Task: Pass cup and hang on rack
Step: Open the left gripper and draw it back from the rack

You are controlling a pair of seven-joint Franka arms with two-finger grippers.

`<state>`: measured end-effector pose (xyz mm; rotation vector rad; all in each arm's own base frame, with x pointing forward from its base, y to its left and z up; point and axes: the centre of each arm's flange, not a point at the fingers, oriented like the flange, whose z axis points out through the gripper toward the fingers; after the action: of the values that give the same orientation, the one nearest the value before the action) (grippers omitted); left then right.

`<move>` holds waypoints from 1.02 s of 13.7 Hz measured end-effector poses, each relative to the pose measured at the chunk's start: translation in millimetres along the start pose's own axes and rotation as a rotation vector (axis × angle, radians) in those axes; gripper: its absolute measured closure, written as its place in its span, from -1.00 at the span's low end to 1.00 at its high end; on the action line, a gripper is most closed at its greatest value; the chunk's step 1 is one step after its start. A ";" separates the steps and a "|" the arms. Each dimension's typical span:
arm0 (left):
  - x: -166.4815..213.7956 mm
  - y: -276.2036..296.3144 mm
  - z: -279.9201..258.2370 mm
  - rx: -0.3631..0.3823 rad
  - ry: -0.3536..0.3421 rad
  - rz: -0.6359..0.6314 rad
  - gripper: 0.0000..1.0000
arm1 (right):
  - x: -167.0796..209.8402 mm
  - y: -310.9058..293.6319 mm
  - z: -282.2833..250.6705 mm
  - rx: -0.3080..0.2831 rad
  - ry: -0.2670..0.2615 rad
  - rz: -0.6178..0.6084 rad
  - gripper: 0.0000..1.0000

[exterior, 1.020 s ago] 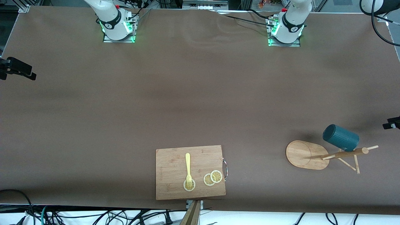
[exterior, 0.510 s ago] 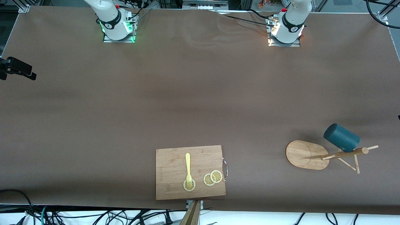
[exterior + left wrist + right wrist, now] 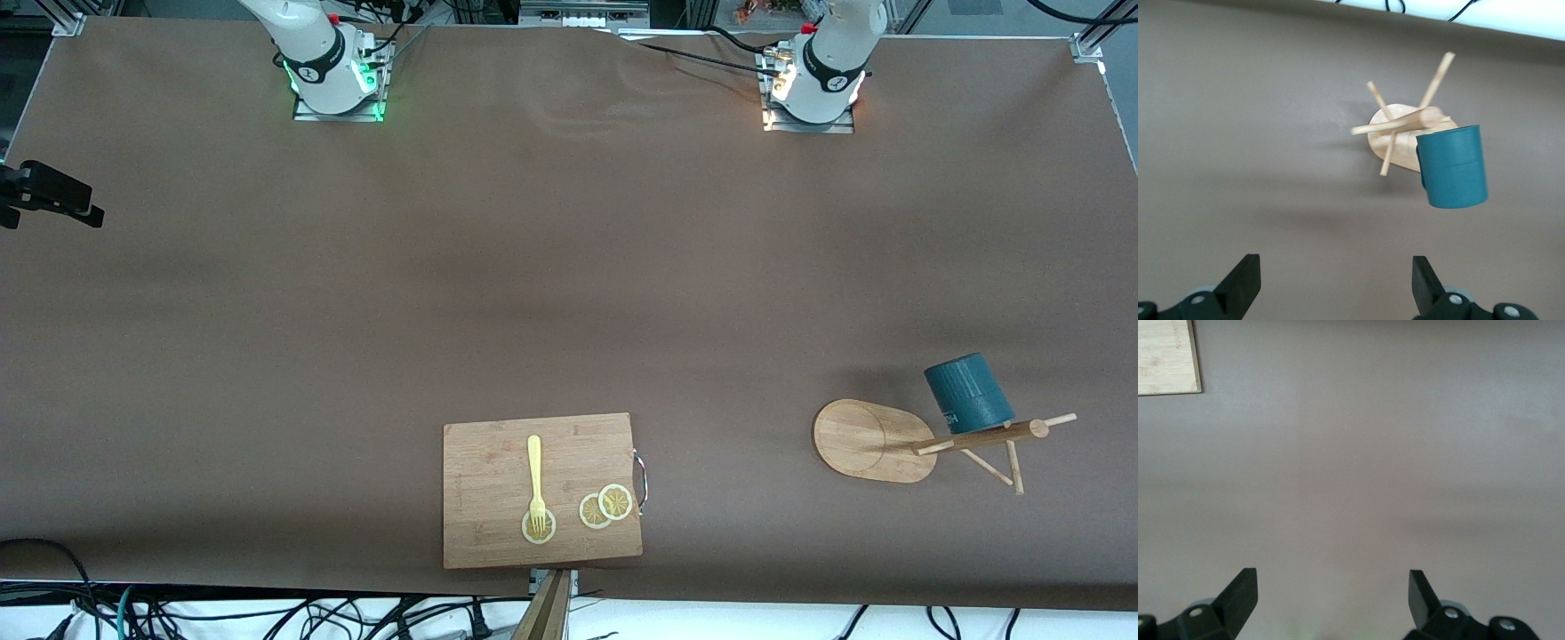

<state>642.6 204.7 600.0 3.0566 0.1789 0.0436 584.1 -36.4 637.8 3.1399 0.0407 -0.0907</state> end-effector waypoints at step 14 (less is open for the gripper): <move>-53.6 170.3 -3.6 0.160 -0.017 0.036 -1.00 | 0.1 0.3 0.2 0.000 0.000 0.000 -1.00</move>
<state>608.9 30.0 616.1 3.2186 0.1330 0.0055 584.2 -36.7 637.6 3.1399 0.0411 -0.0912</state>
